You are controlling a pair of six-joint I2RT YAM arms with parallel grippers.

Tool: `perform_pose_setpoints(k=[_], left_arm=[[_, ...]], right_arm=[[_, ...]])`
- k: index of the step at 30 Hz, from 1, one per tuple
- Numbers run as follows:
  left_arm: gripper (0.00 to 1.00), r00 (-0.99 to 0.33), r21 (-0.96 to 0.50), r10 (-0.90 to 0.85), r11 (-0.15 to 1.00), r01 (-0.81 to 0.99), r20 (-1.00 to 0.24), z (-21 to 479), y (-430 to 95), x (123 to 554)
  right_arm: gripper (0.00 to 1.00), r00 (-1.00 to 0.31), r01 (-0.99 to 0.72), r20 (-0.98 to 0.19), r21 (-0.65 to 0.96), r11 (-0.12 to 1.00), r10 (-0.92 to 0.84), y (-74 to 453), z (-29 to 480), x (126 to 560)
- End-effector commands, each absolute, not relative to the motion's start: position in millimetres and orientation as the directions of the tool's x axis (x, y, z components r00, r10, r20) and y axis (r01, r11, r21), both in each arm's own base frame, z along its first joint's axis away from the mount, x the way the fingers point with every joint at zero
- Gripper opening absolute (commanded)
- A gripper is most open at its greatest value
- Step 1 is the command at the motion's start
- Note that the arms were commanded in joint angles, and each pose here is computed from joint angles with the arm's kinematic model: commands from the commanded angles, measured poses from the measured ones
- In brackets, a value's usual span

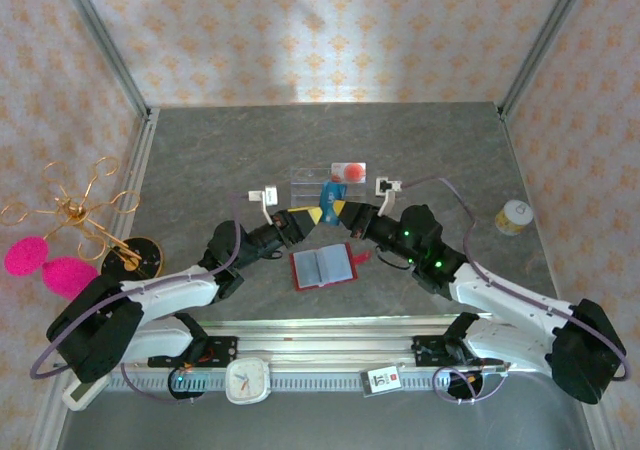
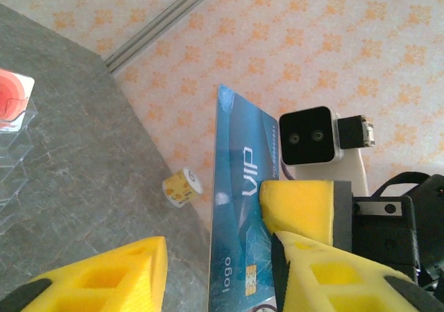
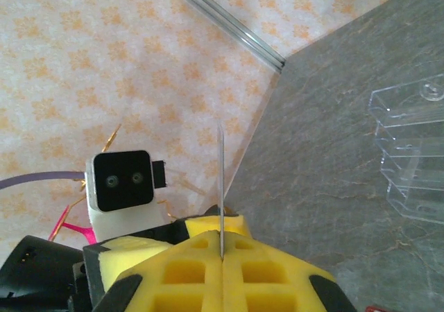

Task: Take the credit cards out of the card holder

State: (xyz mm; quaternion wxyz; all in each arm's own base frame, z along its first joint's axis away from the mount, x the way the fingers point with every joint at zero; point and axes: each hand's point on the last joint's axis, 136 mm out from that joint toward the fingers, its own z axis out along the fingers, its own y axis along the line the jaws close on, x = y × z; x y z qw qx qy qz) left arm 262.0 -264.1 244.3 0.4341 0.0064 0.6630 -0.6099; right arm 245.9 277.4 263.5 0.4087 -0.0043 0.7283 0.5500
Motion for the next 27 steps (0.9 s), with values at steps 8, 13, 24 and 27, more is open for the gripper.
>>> perform_pose_setpoints(k=[8,13,24,27], left_arm=[[0.10,-0.622,-0.790,-0.542,0.138,0.597,-0.565,270,-266,253],[0.00,-0.604,-0.770,-0.506,0.222,0.599,-0.616,265,-264,262],[0.00,-0.457,-0.386,-0.006,0.544,0.745,-0.889,265,-273,297],[0.00,-0.352,-0.211,0.197,0.510,0.834,-0.915,270,-281,301]], right_arm=[[0.00,-0.674,-0.475,-0.592,0.805,0.355,0.442,294,261,247],[0.07,-0.671,-0.434,-0.620,0.773,0.463,0.407,284,244,249],[0.32,-0.563,-0.227,-0.703,0.637,0.737,0.434,186,228,259],[0.32,-0.563,-0.199,-0.697,0.635,0.746,0.443,176,223,257]])
